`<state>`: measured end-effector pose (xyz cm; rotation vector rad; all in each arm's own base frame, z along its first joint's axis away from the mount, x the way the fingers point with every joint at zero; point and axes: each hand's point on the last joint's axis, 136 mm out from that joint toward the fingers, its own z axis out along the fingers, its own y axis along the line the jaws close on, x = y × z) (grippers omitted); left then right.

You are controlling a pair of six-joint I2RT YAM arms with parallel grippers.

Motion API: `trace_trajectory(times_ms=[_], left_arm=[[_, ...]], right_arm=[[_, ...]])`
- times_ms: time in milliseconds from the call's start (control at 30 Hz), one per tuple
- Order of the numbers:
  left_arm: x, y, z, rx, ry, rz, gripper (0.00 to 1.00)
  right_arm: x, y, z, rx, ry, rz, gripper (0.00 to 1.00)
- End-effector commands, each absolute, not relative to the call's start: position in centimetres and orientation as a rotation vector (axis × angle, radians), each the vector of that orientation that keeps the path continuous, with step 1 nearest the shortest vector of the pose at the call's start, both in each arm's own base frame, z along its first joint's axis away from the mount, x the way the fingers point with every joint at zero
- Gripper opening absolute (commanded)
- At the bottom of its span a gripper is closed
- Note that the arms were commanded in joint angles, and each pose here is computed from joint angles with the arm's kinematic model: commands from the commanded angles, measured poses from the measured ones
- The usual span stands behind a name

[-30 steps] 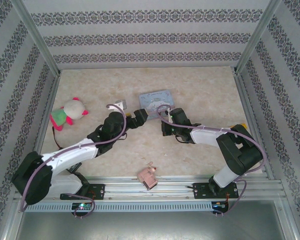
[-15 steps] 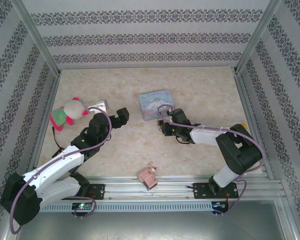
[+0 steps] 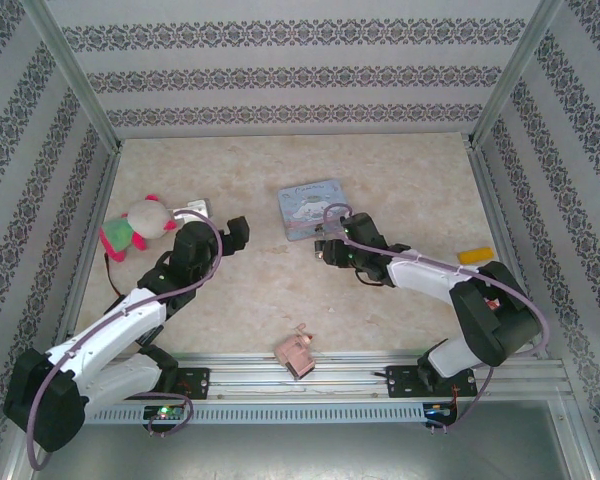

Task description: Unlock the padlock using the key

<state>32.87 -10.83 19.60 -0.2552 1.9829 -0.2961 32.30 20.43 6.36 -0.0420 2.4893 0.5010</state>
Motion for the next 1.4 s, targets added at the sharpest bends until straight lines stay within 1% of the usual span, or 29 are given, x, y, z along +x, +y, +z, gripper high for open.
trace_trajectory(times_ms=[0,33,67,100,133,400,600,800,900,1000,1100,1200,1267,1367], left_arm=[[33.7,-10.8,20.4,-0.235,1.965,-0.294,0.99],[33.8,-10.9,20.3,-0.235,1.966,-0.299,0.99],[33.9,-10.9,20.2,-0.237,1.968,-0.303,0.99],[34.0,-10.9,20.2,-0.237,1.968,-0.308,0.99],[34.2,-10.9,20.1,-0.239,1.971,-0.314,0.99],[34.8,-11.2,19.5,-0.251,1.988,-0.356,0.99],[34.9,-11.1,19.1,-0.270,1.996,-0.374,0.99],[35.1,-11.0,18.9,-0.289,1.993,-0.401,0.99],[35.2,-11.1,18.7,-0.295,1.995,-0.412,0.99],[35.3,-11.1,18.8,-0.300,1.993,-0.422,0.99],[35.4,-11.2,18.8,-0.300,1.994,-0.430,0.99],[35.4,-11.2,19.1,-0.293,1.989,-0.436,0.99],[35.5,-11.6,19.5,-0.268,1.985,-0.449,0.99],[35.6,-12.1,19.8,-0.238,1.991,-0.462,0.99]], right_arm=[[33.0,20.9,6.3,-0.036,2.509,0.437,0.52],[33.3,21.1,6.1,-0.040,2.515,0.424,0.53],[33.6,21.4,5.9,-0.050,2.521,0.413,0.57],[33.8,21.7,5.7,-0.064,2.526,0.403,0.65],[34.0,22.0,5.5,-0.082,2.531,0.381,0.67],[35.8,23.1,3.2,-0.170,2.572,0.200,0.66],[36.3,23.4,1.9,-0.186,2.595,0.183,0.60],[36.1,22.7,1.4,-0.175,2.605,0.149,0.59],[35.8,22.5,1.4,-0.175,2.604,0.144,0.56],[35.7,22.5,1.8,-0.185,2.595,0.165,0.49],[35.4,22.7,2.2,-0.193,2.588,0.209,0.39],[35.0,22.9,2.5,-0.192,2.589,0.282,0.32],[34.8,22.8,2.7,-0.184,2.584,0.340,0.28],[34.3,22.7,3.3,-0.185,2.568,0.419,0.27]])
